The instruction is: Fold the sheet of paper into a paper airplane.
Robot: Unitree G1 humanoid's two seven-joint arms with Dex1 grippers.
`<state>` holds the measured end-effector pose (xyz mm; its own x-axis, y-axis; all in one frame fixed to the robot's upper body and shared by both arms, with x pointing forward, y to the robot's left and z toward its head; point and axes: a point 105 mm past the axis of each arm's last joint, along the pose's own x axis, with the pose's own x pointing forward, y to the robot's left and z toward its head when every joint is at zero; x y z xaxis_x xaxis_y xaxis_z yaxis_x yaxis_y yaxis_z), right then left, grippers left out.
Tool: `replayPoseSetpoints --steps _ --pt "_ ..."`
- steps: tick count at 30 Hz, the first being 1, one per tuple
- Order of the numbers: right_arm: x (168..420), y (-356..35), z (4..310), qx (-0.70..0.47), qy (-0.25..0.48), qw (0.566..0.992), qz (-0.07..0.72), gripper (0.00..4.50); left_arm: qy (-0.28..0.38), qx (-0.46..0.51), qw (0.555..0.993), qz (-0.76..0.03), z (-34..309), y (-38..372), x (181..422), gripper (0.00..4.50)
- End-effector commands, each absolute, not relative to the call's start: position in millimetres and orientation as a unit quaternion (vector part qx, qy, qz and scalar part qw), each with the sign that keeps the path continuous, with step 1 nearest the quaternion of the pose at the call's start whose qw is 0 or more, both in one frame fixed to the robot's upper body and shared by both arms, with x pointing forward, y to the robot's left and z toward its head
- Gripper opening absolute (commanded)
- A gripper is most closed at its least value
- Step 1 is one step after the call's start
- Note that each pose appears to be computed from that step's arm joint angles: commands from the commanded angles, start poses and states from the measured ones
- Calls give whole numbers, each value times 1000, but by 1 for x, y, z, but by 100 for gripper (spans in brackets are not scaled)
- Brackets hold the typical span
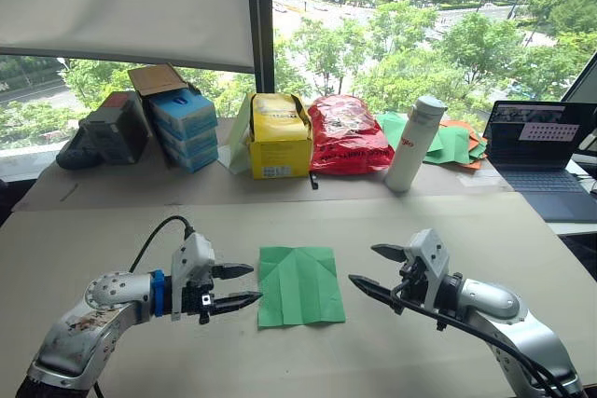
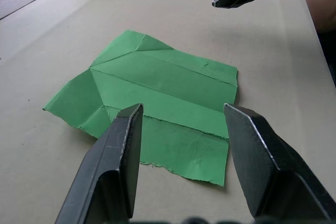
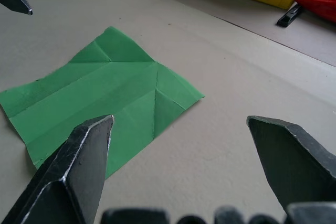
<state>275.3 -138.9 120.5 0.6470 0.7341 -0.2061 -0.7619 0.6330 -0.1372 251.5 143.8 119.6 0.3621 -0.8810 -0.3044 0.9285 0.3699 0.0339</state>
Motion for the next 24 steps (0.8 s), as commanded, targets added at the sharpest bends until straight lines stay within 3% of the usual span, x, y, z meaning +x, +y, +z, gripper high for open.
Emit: replayPoseSetpoints --steps 1,5,16,24 --pt "274 -139 131 -118 41 902 412 450 128 138 822 -538 107 142 262 133" --pt "272 -137 130 -122 42 903 410 450 155 158 819 -530 87 140 269 2" --pt "258 -142 117 -164 93 883 430 450 220 210 785 -540 43 143 262 2" --pt "242 -133 109 -176 121 857 469 450 188 186 786 -558 67 134 267 2"
